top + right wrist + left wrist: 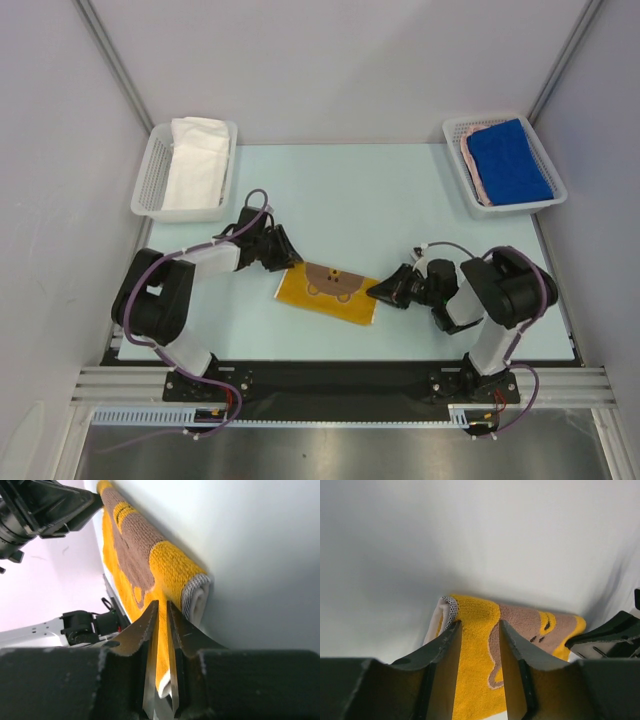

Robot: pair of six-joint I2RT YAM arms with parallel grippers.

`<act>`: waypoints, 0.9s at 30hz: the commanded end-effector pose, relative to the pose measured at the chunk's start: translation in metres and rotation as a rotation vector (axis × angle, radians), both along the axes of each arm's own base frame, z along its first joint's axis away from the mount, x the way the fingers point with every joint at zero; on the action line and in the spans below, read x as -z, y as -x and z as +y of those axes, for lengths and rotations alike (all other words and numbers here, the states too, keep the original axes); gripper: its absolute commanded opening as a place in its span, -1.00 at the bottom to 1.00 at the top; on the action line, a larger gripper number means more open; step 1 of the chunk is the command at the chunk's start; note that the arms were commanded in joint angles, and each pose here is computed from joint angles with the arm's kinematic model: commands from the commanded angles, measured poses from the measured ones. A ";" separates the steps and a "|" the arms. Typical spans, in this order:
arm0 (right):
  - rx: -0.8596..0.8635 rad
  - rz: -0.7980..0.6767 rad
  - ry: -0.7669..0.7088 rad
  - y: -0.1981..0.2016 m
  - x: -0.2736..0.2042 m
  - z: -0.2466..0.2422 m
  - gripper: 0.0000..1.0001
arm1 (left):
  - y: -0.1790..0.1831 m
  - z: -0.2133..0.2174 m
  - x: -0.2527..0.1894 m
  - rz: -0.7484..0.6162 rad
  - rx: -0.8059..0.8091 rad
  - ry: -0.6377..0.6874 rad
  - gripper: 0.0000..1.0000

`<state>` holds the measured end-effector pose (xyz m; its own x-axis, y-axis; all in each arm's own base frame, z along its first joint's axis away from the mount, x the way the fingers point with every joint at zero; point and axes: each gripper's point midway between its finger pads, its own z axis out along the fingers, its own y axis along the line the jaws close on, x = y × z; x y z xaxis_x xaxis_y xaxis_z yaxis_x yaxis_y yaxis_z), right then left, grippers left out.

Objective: Fold and stack the towels
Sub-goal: Smooth out wrinkles on the folded towel, then neatly place the folded towel into the bin

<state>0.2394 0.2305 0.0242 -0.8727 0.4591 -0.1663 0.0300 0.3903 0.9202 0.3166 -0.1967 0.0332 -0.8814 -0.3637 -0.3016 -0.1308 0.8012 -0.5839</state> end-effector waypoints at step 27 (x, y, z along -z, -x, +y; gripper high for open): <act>0.078 -0.026 0.720 0.018 0.004 -0.034 0.27 | 0.073 -0.012 -0.173 -0.412 0.310 0.108 0.07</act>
